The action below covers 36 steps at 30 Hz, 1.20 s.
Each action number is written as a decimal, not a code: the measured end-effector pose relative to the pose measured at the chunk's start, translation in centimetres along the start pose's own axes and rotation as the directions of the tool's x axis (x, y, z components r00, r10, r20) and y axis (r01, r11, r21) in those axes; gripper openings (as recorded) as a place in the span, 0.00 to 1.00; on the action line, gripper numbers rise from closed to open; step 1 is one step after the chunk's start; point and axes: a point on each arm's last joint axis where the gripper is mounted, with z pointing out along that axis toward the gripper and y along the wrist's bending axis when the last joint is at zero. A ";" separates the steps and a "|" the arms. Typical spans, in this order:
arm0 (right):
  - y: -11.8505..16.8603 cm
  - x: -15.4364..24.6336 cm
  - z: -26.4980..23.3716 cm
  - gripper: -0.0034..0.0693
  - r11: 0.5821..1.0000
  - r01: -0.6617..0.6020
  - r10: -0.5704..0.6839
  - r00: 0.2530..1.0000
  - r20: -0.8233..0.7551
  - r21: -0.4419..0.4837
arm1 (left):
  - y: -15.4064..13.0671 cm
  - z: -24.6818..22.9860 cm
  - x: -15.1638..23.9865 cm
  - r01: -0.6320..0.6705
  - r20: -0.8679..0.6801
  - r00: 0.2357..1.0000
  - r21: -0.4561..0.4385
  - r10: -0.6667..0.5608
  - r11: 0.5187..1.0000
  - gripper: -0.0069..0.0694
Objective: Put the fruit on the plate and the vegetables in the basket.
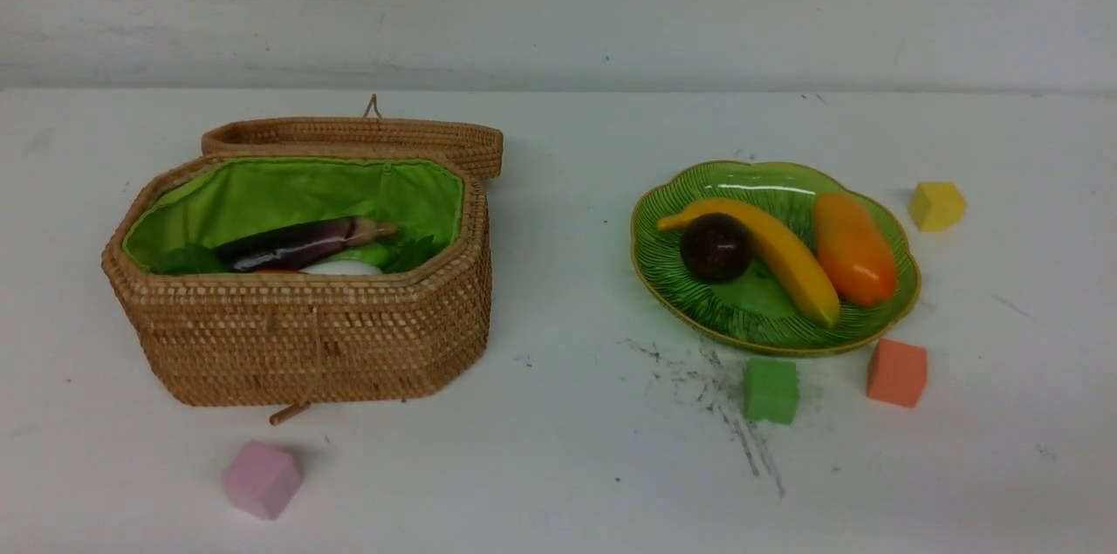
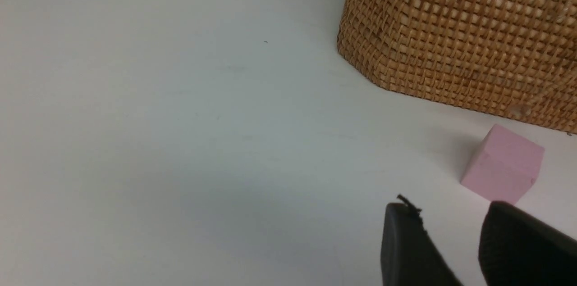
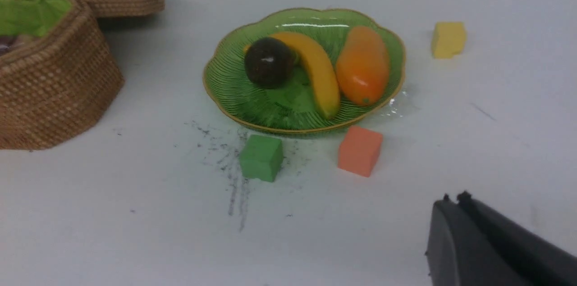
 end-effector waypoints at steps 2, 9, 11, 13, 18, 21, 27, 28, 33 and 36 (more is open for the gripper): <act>-0.4 0.6 0.2 0.04 0.998 0.037 -0.036 0.999 -0.026 0.043 | 0.0 0.0 0.0 0.000 0.000 1.000 0.000 0.000 1.000 0.40; -1.3 6.4 1.2 0.04 0.991 0.044 -0.044 0.999 -0.001 0.128 | 0.0 0.0 0.0 0.000 0.000 1.000 0.000 0.000 1.000 0.40; -1.3 7.9 1.2 0.05 0.990 0.038 -0.043 0.999 0.028 0.139 | 0.0 0.0 0.0 0.000 0.000 1.000 0.000 0.000 1.000 0.40; -1.4 9.4 1.6 0.05 0.989 0.037 -0.042 0.999 0.031 0.141 | 0.0 0.0 0.0 0.000 -0.001 1.000 0.000 0.000 1.000 0.40; -1.6 11.5 2.7 0.05 0.988 0.036 -0.037 0.999 0.001 0.148 | 0.0 0.0 0.0 0.001 0.002 1.000 0.001 -0.001 1.000 0.40; -1.7 12.5 3.3 0.06 0.988 0.035 -0.034 0.999 -0.011 0.149 | 0.0 0.0 0.0 0.001 0.002 1.000 0.001 -0.001 1.000 0.40; -1.8 12.7 3.7 0.06 0.987 0.035 -0.041 0.998 0.041 0.156 | 0.0 0.0 0.0 0.001 0.002 1.000 0.001 -0.001 1.000 0.40; -1.8 12.7 3.7 0.07 0.987 0.035 -0.042 0.998 0.045 0.156 | 0.0 0.0 0.0 0.001 0.002 1.000 0.001 -0.001 1.000 0.40; -1.8 12.6 3.7 0.07 0.987 0.035 -0.043 0.998 0.050 0.157 | 0.0 0.0 0.0 0.001 0.002 1.000 0.001 -0.001 1.000 0.40; -1.9 12.6 3.7 0.07 0.987 0.035 -0.043 0.998 0.051 0.157 | 0.0 0.0 0.0 0.001 0.002 1.000 0.001 -0.001 1.000 0.40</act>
